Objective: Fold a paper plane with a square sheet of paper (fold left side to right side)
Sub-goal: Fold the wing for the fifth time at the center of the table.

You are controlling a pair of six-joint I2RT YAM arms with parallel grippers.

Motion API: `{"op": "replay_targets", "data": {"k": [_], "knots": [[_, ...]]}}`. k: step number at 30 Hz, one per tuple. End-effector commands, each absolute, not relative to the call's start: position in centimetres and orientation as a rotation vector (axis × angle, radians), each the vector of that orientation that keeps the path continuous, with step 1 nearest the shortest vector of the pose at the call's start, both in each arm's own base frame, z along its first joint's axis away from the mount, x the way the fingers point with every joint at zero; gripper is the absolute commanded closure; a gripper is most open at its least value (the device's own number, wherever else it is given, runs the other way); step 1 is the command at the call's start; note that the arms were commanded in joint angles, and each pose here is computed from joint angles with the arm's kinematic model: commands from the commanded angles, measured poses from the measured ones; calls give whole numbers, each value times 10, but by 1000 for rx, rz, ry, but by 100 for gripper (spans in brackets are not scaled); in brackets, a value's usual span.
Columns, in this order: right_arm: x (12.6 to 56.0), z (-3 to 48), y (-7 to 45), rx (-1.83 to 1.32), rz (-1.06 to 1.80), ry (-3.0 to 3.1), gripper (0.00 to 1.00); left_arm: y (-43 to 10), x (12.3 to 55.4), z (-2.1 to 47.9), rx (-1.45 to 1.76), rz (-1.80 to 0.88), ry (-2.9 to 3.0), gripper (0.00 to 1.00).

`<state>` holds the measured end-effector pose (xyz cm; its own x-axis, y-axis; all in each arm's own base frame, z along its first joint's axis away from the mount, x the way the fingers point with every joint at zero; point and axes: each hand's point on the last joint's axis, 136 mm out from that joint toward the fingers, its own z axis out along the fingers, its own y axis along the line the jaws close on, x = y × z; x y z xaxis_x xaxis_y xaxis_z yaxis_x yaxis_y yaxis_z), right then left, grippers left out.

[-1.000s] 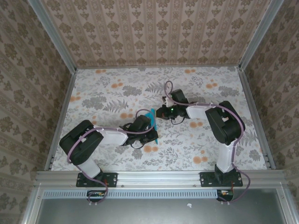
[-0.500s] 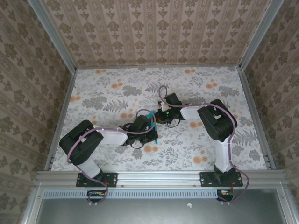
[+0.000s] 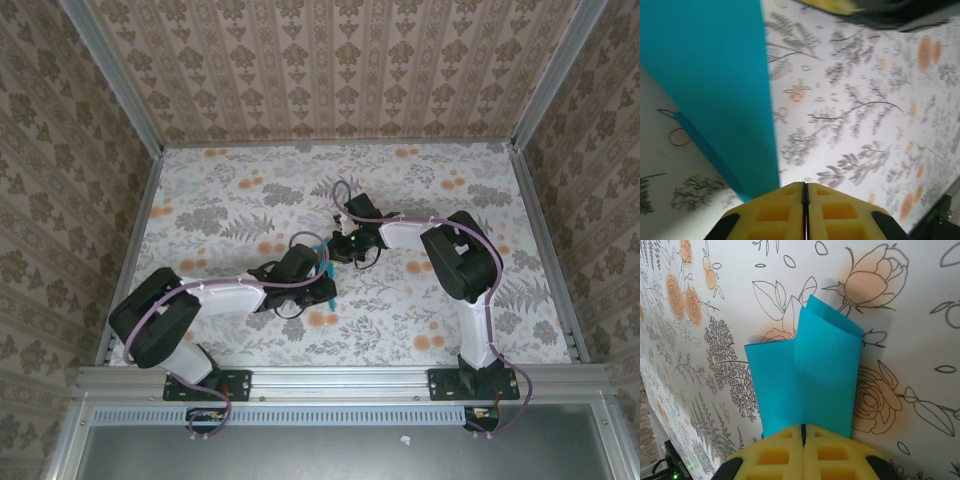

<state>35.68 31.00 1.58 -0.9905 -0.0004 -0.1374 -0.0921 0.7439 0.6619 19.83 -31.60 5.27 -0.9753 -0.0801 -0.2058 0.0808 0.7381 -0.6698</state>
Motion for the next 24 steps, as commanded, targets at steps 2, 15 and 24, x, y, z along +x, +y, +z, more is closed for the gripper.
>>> {"op": "replay_targets", "data": {"k": [2,15,24], "knots": [[338,-25,291,-28,915,2962,94,-324,194,68,78,-1112,2703,90],[336,-25,291,-35,906,2971,94,-322,184,34,-32,-1109,2790,90],[336,-26,292,-38,899,2976,94,-317,180,23,-55,-1075,2828,90]]}}
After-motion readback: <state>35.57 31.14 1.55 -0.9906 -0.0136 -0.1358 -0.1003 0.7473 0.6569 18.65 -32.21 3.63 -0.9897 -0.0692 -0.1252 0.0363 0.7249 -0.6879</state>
